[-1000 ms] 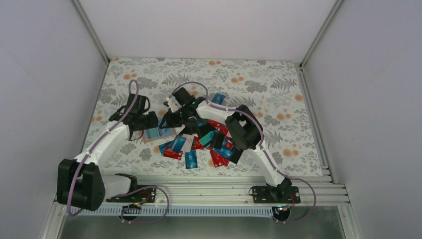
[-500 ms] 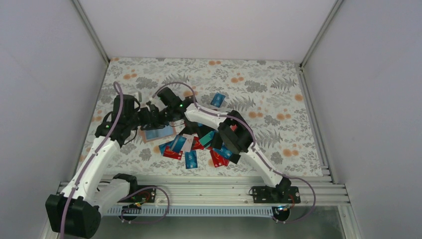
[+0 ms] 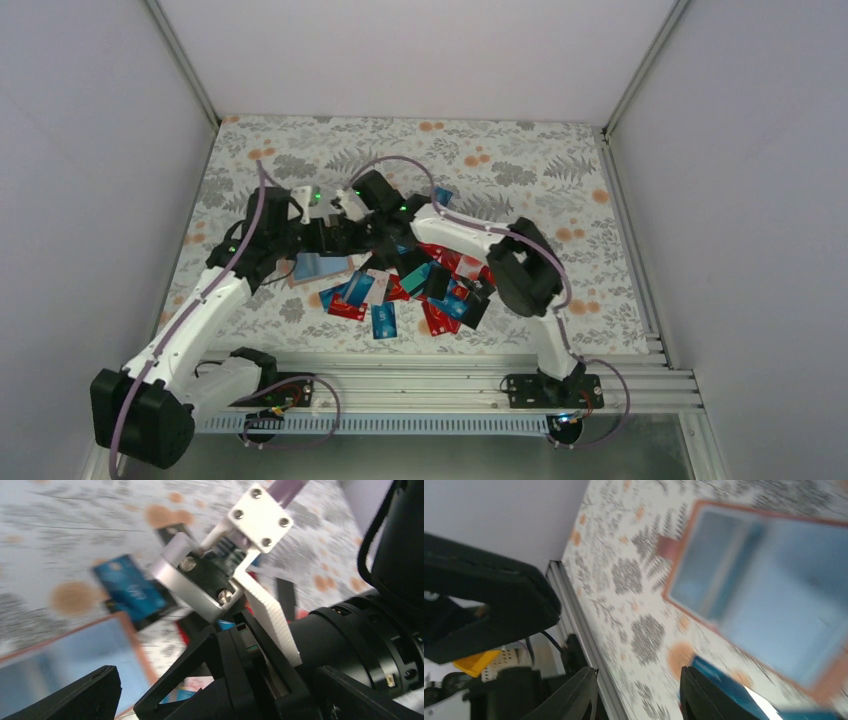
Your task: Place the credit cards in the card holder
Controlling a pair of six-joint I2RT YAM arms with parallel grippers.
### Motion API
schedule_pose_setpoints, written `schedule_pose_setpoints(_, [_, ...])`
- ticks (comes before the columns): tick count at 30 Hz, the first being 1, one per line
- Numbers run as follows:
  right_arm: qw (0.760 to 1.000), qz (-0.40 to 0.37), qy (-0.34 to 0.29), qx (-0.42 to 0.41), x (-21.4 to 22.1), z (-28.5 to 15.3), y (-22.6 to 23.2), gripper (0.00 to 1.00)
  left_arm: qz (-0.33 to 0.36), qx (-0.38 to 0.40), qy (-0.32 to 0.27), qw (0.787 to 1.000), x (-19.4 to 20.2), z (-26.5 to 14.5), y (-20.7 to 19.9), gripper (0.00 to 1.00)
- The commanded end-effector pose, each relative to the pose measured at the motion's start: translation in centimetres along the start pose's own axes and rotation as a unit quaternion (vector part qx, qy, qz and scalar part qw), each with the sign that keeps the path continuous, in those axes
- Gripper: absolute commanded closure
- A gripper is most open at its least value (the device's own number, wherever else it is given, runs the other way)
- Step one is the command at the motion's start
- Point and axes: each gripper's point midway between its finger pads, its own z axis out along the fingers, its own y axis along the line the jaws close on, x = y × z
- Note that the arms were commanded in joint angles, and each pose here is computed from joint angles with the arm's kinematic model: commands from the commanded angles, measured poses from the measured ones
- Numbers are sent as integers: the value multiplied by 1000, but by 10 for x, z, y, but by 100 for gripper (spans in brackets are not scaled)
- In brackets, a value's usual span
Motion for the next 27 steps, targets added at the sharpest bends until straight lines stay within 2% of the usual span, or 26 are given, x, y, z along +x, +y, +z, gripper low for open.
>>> schedule_pose_setpoints(1, [996,-23,-69,45,-3,-73,-17,55,14,4,54,998,32,22,-2,5])
schedule_pose_setpoints(8, [986,50,-127,101,52,-150,-79,55,60,67,128,988,74,67,-59,9])
schedule_pose_setpoints(13, [975,95,-151,135,89,-180,-118,55,86,111,180,974,112,95,-98,9])
schedule_pose_setpoints(19, [966,128,-167,149,107,-198,-162,63,75,138,239,958,157,115,-115,9])
schedule_pose_setpoints(27, [968,136,-150,147,110,-188,-186,72,50,169,288,941,193,125,-131,9])
